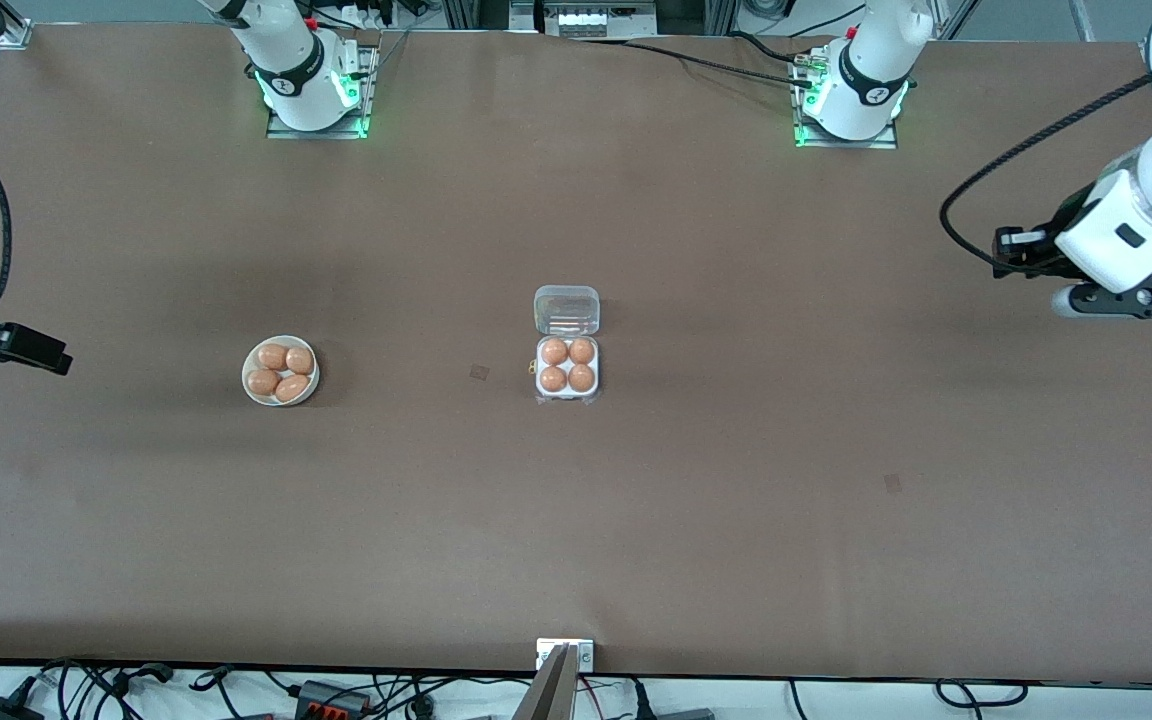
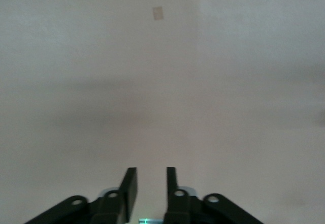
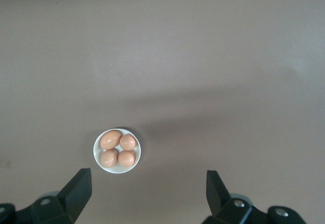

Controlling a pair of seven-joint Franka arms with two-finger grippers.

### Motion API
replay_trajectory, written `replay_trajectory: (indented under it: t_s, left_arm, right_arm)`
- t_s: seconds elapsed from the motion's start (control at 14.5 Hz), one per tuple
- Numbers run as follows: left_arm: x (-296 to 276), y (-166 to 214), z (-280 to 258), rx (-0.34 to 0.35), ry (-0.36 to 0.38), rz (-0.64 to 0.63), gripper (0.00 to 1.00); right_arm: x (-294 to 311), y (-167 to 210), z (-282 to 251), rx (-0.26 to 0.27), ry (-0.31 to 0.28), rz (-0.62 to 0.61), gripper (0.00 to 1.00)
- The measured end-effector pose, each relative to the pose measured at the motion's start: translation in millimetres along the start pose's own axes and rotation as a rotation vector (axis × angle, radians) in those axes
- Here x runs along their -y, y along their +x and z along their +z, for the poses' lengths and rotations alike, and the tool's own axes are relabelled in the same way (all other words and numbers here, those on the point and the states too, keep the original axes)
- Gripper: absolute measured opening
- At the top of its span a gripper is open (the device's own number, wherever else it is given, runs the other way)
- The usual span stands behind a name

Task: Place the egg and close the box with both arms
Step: 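Move the left gripper over the open lid of the egg box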

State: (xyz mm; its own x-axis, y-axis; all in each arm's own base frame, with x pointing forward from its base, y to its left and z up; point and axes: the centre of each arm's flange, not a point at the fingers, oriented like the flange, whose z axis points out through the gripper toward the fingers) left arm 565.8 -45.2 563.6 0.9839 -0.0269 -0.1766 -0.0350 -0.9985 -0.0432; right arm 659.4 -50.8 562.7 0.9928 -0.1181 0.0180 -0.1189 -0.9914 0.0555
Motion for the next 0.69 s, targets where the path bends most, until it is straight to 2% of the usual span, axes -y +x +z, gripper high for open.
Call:
replay_trajectory:
  t_s: [0.07,0.14,0.21,0.48,0.69]
  left_arm:
    - [-8,-1,0,0.005,0.003,0.01,0.13]
    - [-13,-1,1,0.008,0.004,0.018,0.04]
    - [-18,0,2,0.01,0.006,0.025,0.01]
    - [-55,-7,10,0.068,0.02,0.039,0.01]
    - [-120,-17,17,0.084,0.041,0.058,0.01]
  right_arm:
    - [-1,-1,-3,-0.003,0.006,-0.002,1.0]
    - [-2,-3,-6,-0.002,0.01,-0.003,1.0]
    - [-3,-6,-8,0.009,0.012,-0.004,1.0]
    - [1,-20,-11,0.034,0.014,-0.012,1.0]
    - [0,-43,0,0.004,0.018,-0.016,1.0]
